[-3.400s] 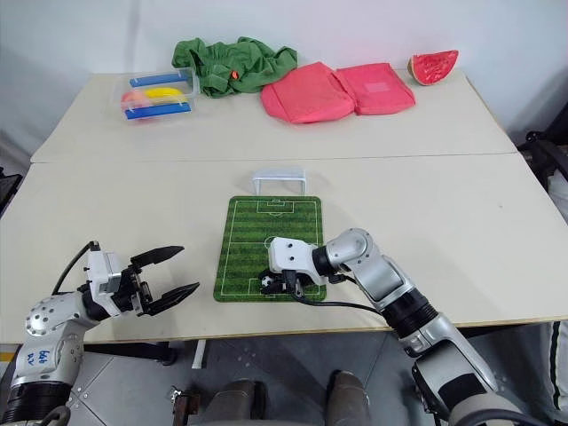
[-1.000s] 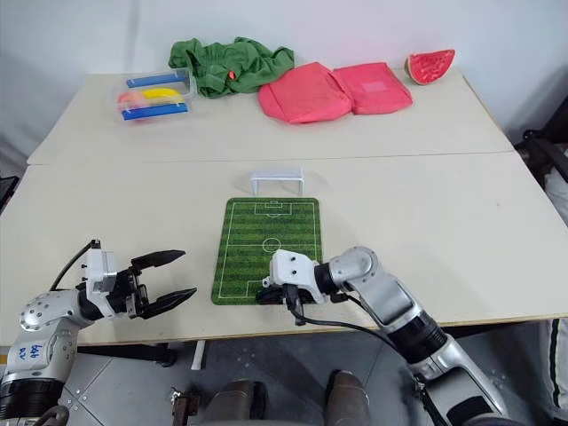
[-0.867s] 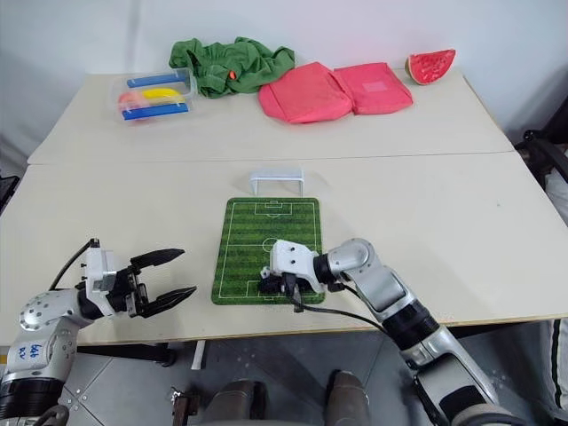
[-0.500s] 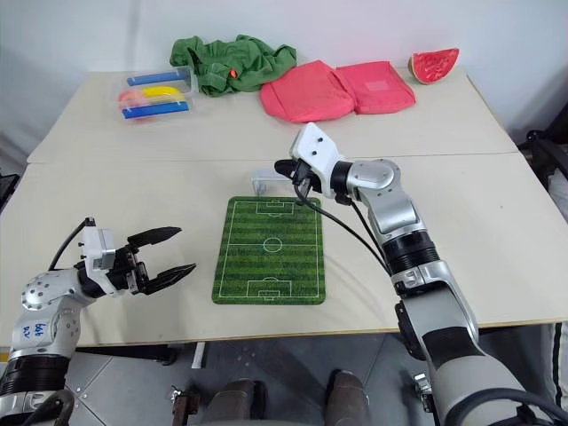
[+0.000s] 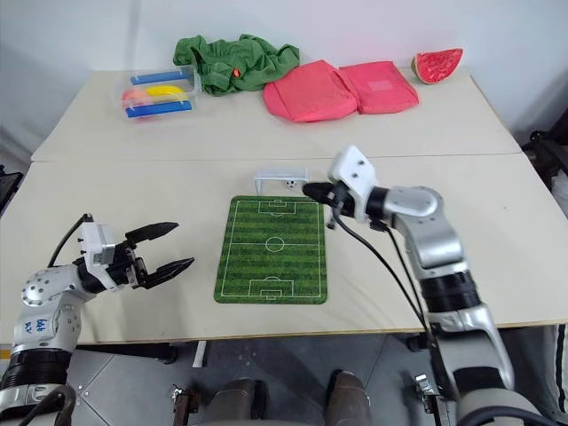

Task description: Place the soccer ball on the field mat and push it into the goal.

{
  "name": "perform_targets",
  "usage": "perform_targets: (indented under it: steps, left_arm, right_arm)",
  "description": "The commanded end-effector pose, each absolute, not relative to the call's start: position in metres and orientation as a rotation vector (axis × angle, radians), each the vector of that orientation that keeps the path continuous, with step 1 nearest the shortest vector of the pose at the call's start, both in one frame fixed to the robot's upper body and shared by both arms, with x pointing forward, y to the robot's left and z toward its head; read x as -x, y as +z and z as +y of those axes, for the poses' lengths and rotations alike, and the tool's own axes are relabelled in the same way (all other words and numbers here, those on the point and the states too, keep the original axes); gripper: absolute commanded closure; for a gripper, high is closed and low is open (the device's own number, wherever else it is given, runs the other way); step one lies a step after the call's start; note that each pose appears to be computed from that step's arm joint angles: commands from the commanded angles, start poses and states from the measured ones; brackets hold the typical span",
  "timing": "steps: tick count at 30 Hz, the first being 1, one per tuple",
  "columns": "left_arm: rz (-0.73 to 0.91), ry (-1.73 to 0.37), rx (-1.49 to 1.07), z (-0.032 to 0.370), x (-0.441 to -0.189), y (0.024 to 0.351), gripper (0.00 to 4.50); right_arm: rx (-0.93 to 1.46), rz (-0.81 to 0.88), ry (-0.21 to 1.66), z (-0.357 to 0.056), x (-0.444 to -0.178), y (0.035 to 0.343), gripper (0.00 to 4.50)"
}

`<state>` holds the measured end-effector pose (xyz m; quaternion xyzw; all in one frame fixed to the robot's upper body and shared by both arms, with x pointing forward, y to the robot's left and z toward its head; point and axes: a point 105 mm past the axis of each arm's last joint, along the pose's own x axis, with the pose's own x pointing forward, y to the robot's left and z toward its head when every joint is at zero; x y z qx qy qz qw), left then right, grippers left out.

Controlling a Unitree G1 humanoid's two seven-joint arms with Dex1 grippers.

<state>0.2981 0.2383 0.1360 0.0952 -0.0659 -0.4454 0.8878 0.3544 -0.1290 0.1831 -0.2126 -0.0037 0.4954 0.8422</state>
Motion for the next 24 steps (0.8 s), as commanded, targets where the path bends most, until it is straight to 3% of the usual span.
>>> perform_targets:
  steps: [1, 7, 11, 24]
  left_arm:
    - [-0.178, -0.842, -0.196, 0.256, -0.298, 0.146, 0.00]
    - [-0.168, -0.727, -0.172, 0.284, -0.294, 0.147, 0.00]
    - [-0.149, -0.686, -0.146, 0.297, -0.289, 0.145, 0.00]
    - [-0.130, -0.596, -0.151, 0.320, -0.270, 0.147, 0.00]
  right_arm:
    - [0.445, -0.045, 1.058, -0.160, -0.346, 0.191, 3.56]
    - [0.426, 0.076, 1.004, -0.226, -0.344, 0.158, 1.60]
    - [0.411, 0.048, 1.009, -0.243, -0.343, 0.154, 0.35]
    - [0.388, 0.054, 0.905, -0.275, -0.333, 0.144, 0.35]
